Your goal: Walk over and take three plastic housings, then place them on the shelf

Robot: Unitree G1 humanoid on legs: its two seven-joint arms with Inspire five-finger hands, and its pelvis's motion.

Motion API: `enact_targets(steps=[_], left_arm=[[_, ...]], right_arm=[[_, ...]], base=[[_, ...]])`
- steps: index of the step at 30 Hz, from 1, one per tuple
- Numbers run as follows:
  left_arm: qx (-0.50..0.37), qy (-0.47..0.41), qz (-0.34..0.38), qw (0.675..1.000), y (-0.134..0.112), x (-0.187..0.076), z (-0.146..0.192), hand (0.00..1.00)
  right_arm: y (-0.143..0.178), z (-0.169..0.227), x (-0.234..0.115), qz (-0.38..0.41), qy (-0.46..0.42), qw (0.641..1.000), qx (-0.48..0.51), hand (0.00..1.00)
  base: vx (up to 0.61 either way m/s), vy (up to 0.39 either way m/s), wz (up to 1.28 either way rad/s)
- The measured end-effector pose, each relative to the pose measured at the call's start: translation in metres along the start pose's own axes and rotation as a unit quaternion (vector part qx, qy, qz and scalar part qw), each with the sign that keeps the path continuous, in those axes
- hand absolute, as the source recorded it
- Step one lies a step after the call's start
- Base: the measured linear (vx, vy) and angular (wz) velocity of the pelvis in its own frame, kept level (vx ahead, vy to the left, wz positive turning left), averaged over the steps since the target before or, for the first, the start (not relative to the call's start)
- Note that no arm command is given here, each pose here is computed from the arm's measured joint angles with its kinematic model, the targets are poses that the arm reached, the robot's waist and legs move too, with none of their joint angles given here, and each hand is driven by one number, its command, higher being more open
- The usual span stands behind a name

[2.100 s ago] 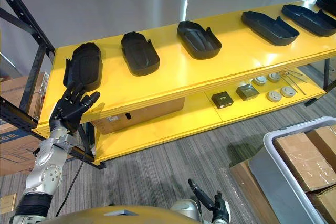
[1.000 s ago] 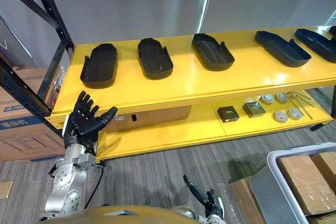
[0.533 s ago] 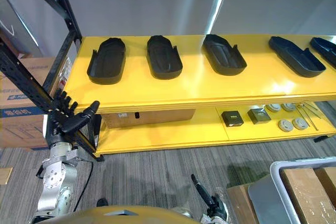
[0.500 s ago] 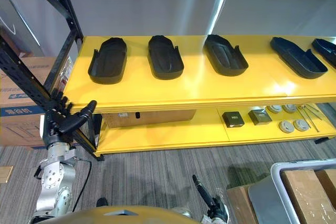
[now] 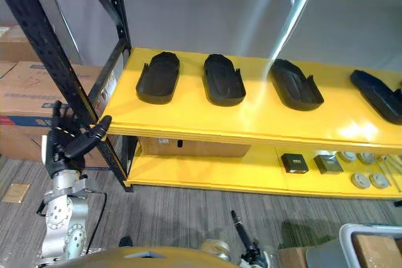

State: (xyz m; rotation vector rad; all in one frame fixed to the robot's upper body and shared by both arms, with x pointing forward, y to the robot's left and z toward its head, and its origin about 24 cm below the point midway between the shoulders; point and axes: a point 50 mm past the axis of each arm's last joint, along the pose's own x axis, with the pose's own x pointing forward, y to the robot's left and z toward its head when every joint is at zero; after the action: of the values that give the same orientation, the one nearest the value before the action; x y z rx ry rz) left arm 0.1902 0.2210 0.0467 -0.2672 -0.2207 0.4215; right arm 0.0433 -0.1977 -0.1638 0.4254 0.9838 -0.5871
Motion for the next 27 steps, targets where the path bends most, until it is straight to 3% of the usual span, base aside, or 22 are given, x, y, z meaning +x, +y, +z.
enact_targets(steps=[2, 7, 9, 22, 27], left_arm=[[-0.002, -0.004, 0.013, 1.0, 0.002, 0.0, 0.001, 1.0], [-0.042, 0.009, -0.03, 0.999, -0.03, -0.005, -0.005, 1.0], [-0.049, 0.012, -0.031, 0.998, -0.032, -0.009, -0.006, 1.0], [-0.066, 0.014, -0.073, 0.995, -0.034, -0.009, -0.004, 1.0], [-0.062, -0.018, -0.069, 0.996, -0.028, -0.005, 0.011, 1.0]], right_arm=[[-0.002, -0.002, -0.001, 0.001, 0.004, 1.0, -0.011, 1.0], [-0.014, 0.003, -0.002, -0.017, -0.005, 1.0, -0.005, 1.0], [-0.013, -0.001, -0.003, -0.016, -0.002, 1.0, 0.001, 1.0], [-0.011, 0.008, -0.003, -0.01, -0.029, 1.0, -0.005, 1.0], [-0.018, -0.02, -0.011, -0.015, 0.027, 0.999, -0.019, 1.0]], base=[[0.0, -0.106, 0.16], [0.05, -0.062, 0.22], [0.1, 0.001, 0.07], [0.01, 0.059, -0.19], [-0.05, -0.035, 0.08]])
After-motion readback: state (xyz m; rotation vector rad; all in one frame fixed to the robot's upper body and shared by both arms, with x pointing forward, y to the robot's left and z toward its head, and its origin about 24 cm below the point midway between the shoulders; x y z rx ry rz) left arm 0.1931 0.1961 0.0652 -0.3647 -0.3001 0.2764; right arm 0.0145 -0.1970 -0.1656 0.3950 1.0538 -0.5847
